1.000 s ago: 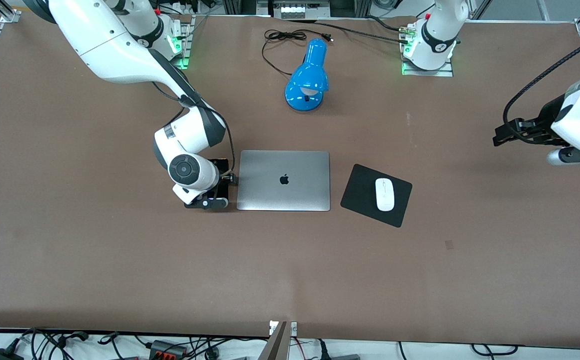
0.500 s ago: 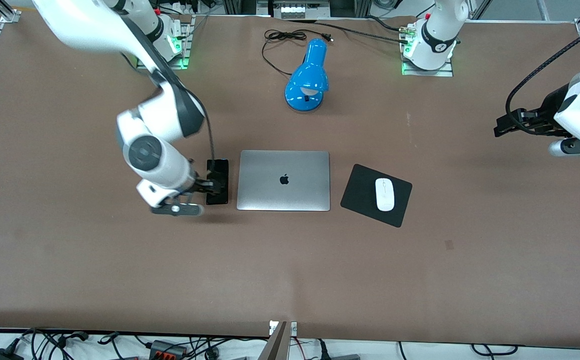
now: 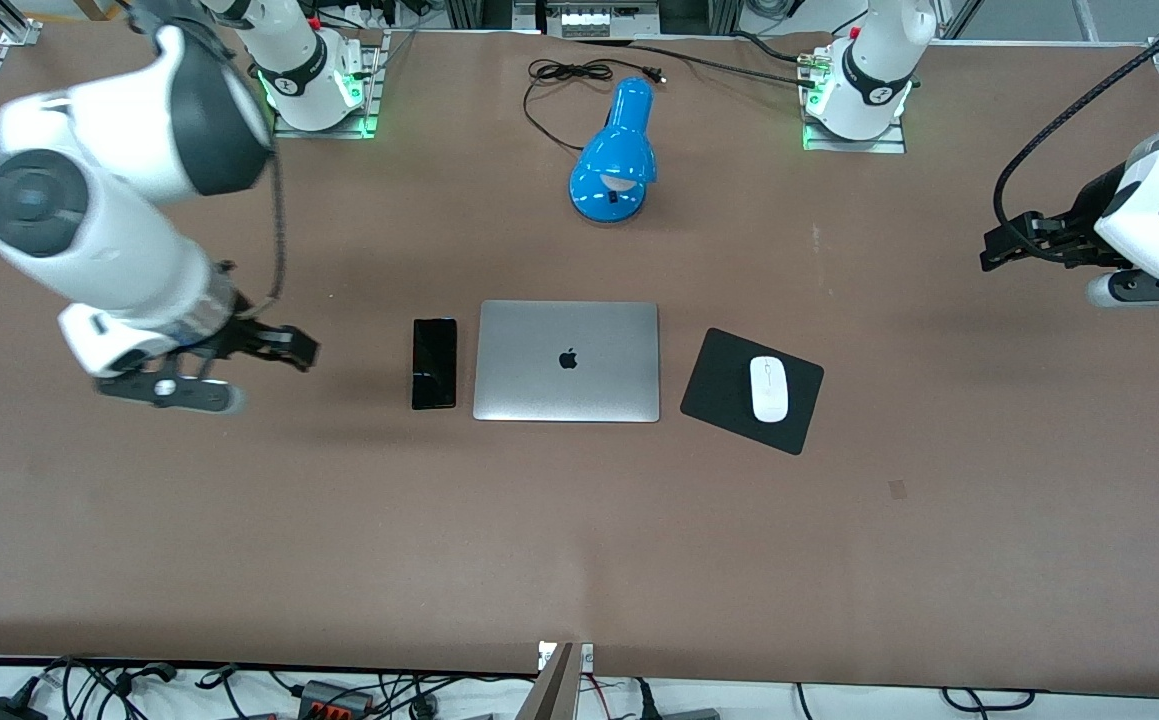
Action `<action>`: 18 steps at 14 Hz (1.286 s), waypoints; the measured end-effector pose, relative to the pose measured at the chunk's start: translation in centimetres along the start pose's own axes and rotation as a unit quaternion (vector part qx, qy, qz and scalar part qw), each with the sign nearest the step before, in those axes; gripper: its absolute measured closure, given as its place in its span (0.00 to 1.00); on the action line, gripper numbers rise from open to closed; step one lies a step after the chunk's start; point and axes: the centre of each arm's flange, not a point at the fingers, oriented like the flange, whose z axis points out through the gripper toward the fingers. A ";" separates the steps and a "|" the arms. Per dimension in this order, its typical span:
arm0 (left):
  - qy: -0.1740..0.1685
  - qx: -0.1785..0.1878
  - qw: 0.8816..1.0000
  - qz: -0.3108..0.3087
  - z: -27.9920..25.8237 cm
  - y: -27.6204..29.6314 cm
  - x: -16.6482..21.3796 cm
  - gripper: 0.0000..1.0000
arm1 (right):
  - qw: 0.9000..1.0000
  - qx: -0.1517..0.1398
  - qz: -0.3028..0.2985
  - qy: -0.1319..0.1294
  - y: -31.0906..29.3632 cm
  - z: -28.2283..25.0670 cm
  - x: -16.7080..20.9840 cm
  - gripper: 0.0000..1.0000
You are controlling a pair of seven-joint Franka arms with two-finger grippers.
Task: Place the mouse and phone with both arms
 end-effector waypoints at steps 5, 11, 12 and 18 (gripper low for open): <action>0.005 0.000 1.000 0.001 -0.1 0.1 0.1 0.00 | 1.000 0.004 -0.019 0.022 10.9 -3.3 2.4 0.00; 0.011 -0.001 1.000 0.002 -0.2 0.2 0.2 0.00 | 0.999 0.020 -0.024 0.025 18.3 -5.1 2.1 0.00; 0.011 -0.001 1.000 0.003 -0.2 0.3 0.2 0.00 | 0.999 0.020 -0.023 0.026 18.5 -5.5 1.6 0.00; 0.013 -0.001 1.000 0.007 -0.3 0.7 0.1 0.00 | 0.999 0.021 -0.025 0.035 18.7 -4.3 -2.0 0.00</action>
